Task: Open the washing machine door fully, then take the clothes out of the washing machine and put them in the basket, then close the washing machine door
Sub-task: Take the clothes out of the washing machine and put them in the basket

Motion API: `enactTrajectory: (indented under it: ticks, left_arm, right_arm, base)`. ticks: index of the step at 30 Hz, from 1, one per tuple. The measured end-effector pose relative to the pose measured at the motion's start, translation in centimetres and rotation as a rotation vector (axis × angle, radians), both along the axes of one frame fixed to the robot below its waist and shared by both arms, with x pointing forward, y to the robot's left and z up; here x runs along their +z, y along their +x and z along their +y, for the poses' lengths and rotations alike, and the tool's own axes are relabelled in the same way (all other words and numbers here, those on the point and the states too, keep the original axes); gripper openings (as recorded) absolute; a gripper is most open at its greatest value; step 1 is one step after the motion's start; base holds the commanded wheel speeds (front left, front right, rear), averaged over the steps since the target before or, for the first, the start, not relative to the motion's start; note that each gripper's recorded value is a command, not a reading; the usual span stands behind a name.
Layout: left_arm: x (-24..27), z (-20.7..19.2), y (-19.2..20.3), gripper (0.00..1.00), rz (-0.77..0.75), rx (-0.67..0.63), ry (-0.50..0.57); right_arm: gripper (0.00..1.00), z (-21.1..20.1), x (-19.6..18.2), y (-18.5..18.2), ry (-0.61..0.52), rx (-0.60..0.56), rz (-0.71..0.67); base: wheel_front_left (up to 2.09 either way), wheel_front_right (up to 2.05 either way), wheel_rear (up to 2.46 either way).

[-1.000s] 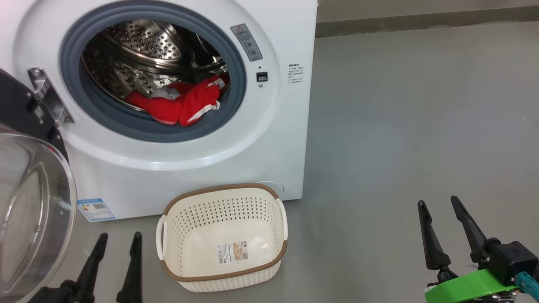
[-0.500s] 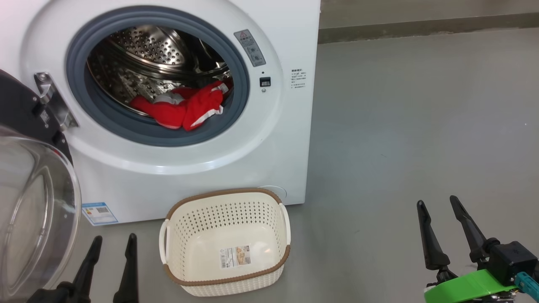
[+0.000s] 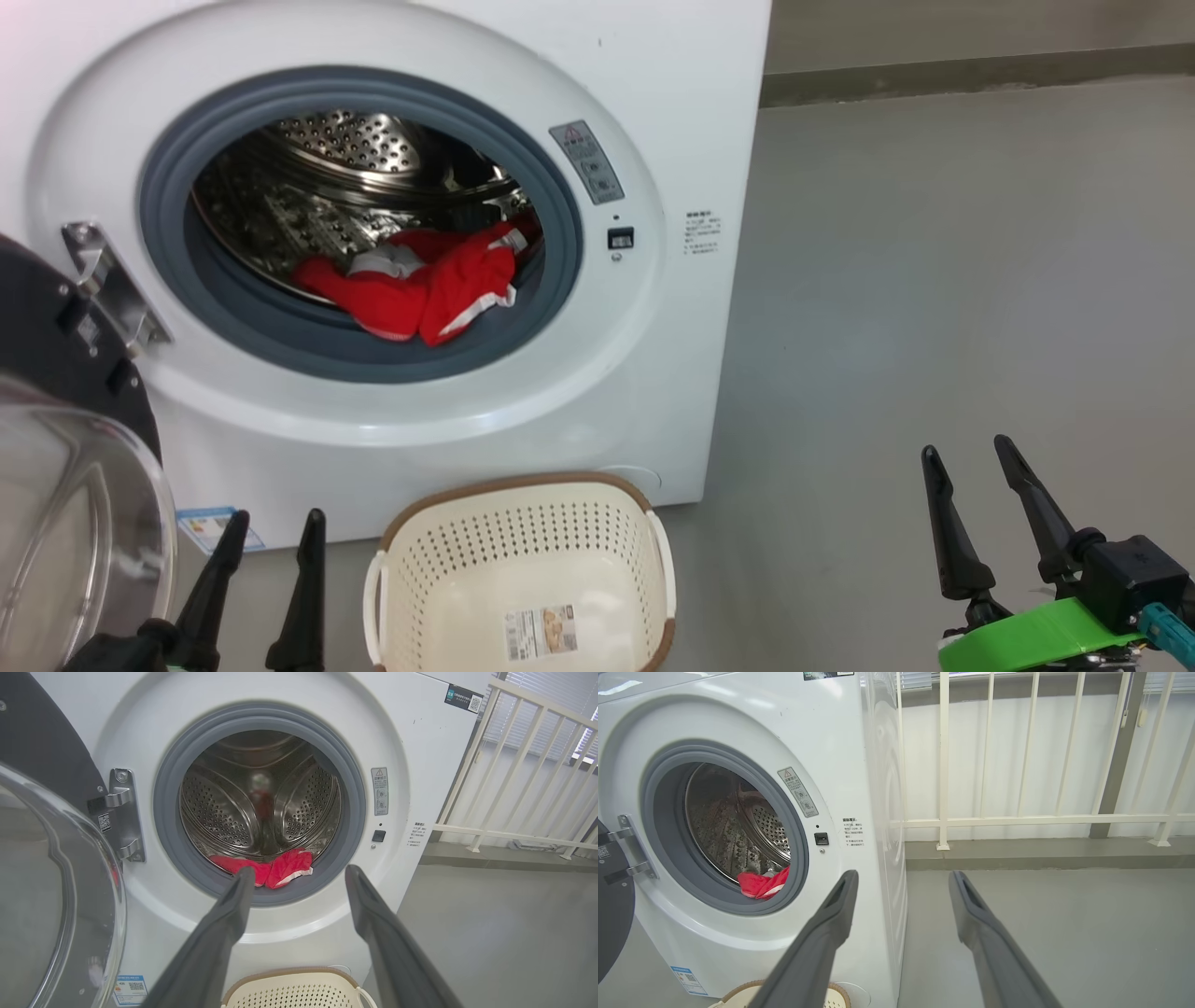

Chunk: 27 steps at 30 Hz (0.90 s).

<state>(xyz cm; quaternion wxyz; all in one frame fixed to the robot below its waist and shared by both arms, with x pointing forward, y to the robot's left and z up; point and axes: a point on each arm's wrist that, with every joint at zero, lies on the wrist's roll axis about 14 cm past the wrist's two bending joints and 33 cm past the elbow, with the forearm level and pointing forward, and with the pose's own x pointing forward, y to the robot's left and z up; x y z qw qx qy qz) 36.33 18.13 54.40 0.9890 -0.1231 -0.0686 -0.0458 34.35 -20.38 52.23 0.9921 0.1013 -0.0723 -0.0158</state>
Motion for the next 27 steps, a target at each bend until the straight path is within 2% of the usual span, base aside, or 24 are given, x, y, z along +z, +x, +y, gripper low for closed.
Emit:
enactTrajectory:
  ticks: [9, 27]
  left_arm:
    - [-0.2, 0.5, 0.0, 1.0, 0.011, 0.031, 0.009]
    - [-1.5, 1.1, -0.1, 1.0, 0.051, 0.053, 0.013]
  right_arm:
    - [1.0, 0.3, -0.3, 0.3, 0.001, 0.008, 0.011]
    - [1.0, 1.1, -1.0, 1.1, 0.006, 0.034, 0.031]
  base:
    - [0.83, -0.83, 0.0]
    - [0.01, -0.01, 0.0]
